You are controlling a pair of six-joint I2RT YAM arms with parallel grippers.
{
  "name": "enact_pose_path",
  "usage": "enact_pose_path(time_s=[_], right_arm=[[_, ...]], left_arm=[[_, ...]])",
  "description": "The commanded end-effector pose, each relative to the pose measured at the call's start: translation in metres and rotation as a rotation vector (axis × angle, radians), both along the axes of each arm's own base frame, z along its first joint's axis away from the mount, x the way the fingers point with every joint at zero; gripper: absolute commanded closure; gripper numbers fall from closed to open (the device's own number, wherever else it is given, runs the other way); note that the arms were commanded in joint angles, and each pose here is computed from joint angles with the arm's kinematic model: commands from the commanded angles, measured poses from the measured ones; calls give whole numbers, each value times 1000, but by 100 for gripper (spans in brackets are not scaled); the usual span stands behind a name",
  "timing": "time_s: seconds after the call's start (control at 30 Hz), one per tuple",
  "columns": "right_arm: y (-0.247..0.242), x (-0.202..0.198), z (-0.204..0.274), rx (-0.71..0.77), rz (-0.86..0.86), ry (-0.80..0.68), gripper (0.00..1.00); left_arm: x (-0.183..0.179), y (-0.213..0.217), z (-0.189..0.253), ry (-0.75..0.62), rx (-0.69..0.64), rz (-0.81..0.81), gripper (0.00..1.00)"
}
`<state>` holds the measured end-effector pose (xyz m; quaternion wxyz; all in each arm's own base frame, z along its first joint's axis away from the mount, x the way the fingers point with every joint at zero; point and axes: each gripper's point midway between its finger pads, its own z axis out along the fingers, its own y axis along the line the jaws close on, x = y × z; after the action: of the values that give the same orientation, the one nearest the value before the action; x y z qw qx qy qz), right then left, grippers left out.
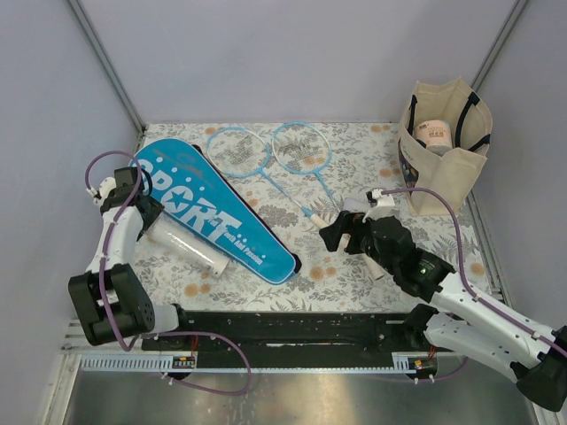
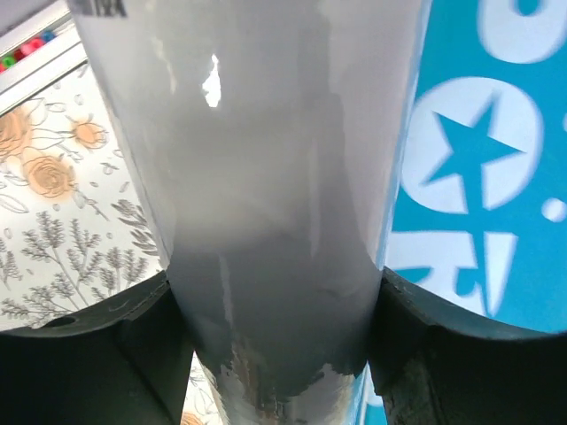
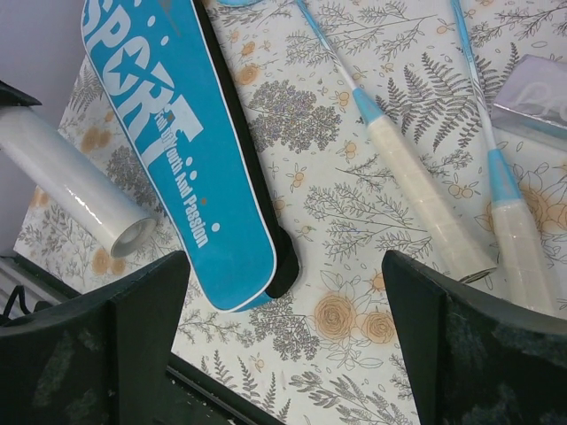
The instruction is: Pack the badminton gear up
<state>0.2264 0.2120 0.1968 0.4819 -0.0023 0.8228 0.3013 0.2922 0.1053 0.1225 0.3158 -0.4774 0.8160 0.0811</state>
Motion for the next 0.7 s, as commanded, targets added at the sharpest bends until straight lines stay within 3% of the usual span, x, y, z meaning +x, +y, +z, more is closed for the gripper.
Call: enact_pose_path(time_s=[0.0, 0.4, 0.47, 0.67], right_arm=[[-8, 4, 6, -28, -17, -57, 1], [-11, 3, -6, -78, -3, -49, 0], [-14, 3, -8, -81, -21, -38, 1], [-15, 4, -7, -64, -42, -30, 0]], left_arm=[[-9, 31, -16, 88, 58, 115, 37], [-16, 33, -60, 253, 46, 83, 16], [-16, 34, -59, 259, 41, 97, 10], [-6, 39, -21, 177, 72, 99, 7]])
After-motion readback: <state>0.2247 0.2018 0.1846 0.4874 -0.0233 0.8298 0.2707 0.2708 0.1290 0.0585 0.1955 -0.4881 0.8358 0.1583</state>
